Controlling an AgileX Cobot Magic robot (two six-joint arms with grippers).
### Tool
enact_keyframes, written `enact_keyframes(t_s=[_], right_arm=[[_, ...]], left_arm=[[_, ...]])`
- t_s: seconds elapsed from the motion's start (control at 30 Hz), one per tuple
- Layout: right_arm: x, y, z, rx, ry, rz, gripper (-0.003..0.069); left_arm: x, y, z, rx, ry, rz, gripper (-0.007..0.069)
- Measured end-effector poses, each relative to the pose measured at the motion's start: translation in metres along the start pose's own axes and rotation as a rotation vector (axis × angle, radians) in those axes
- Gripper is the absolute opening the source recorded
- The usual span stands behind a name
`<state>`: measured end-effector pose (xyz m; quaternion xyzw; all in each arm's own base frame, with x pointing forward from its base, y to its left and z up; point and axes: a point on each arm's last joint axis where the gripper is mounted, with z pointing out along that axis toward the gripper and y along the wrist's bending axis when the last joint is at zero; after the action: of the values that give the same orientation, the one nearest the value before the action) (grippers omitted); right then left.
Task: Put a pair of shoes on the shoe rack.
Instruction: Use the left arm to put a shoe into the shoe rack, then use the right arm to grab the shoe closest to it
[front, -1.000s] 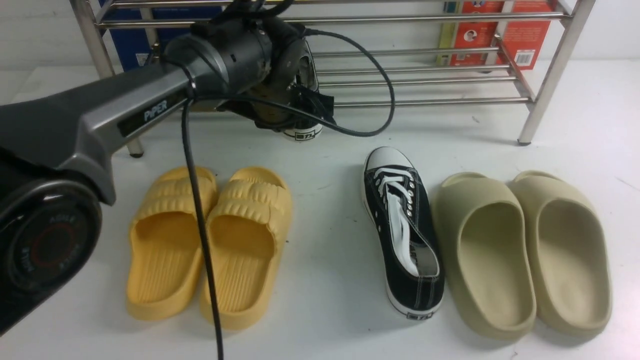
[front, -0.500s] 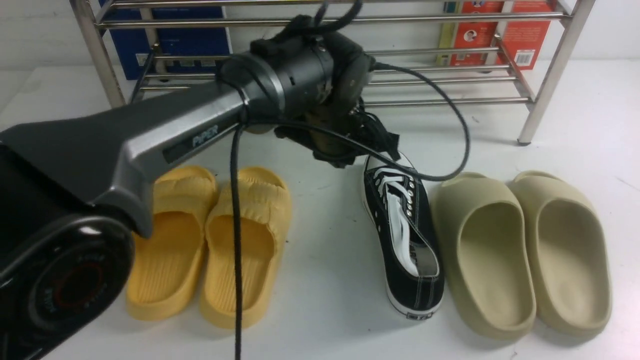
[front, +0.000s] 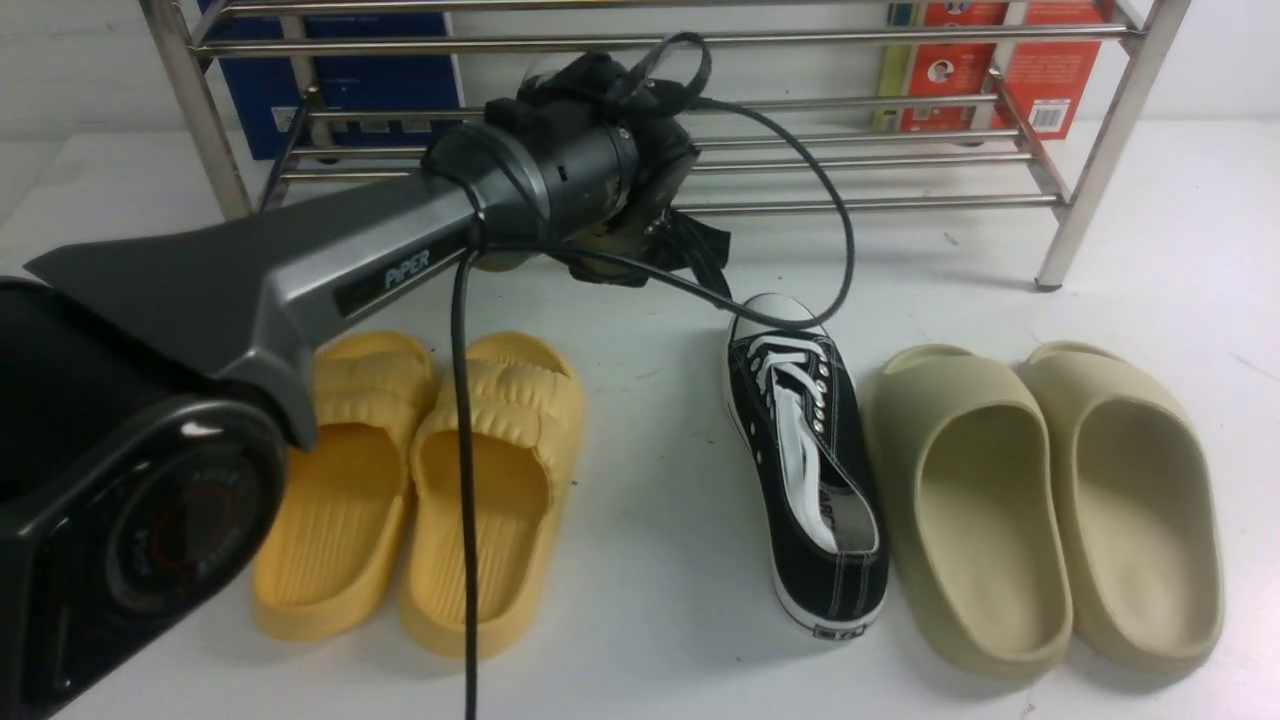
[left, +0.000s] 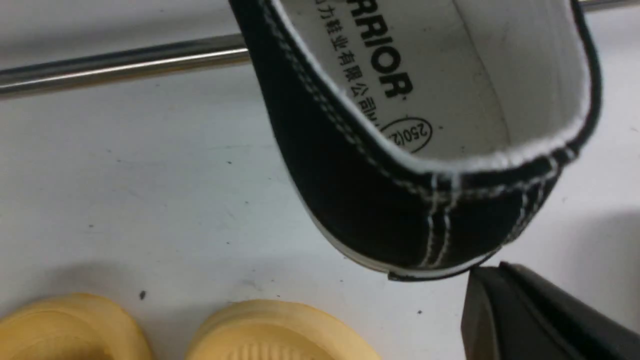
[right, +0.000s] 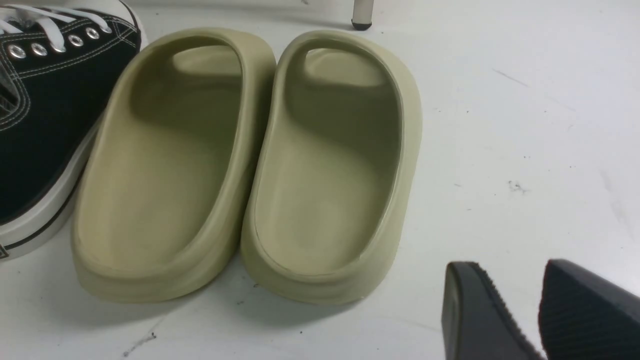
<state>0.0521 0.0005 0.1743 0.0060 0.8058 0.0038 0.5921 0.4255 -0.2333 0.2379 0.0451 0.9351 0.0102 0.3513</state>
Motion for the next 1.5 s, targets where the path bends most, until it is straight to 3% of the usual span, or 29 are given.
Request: enact_keyframes(t_s=[0.2,0.43,0.7,0.93,1.17,1.2,1.5], right_arm=[[0.0,0.0,0.0,0.0,0.0,0.0,0.0239],[0.0,0.0,0.0,0.0,0.0,0.0,0.0239],[0.0,0.0,0.0,0.0,0.0,0.0,0.0239],[0.0,0.0,0.0,0.0,0.0,0.0,0.0239],[0.0,0.0,0.0,0.0,0.0,0.0,0.0239],[0.0,0.0,0.0,0.0,0.0,0.0,0.0239],[0.0,0.0,0.0,0.0,0.0,0.0,0.0239]], left_arm=[[-0.008,0.008,0.0,-0.076,-0.083,0.021,-0.0013],[-0.01,0.012,0.0,-0.098,-0.093,0.005,-0.0013],[0.006,0.013,-0.005,-0.127,0.086,-0.033,-0.0013],[0.012,0.013,-0.044,-0.017,0.261,-0.036,-0.0013],[0.023,0.045,-0.136,0.109,0.17,-0.06,-0.0013],[0.031,0.056,-0.16,0.136,0.12,-0.069,-0.0013],[0.113,0.103,-0.218,0.253,-0.018,-0.103,-0.0013]])
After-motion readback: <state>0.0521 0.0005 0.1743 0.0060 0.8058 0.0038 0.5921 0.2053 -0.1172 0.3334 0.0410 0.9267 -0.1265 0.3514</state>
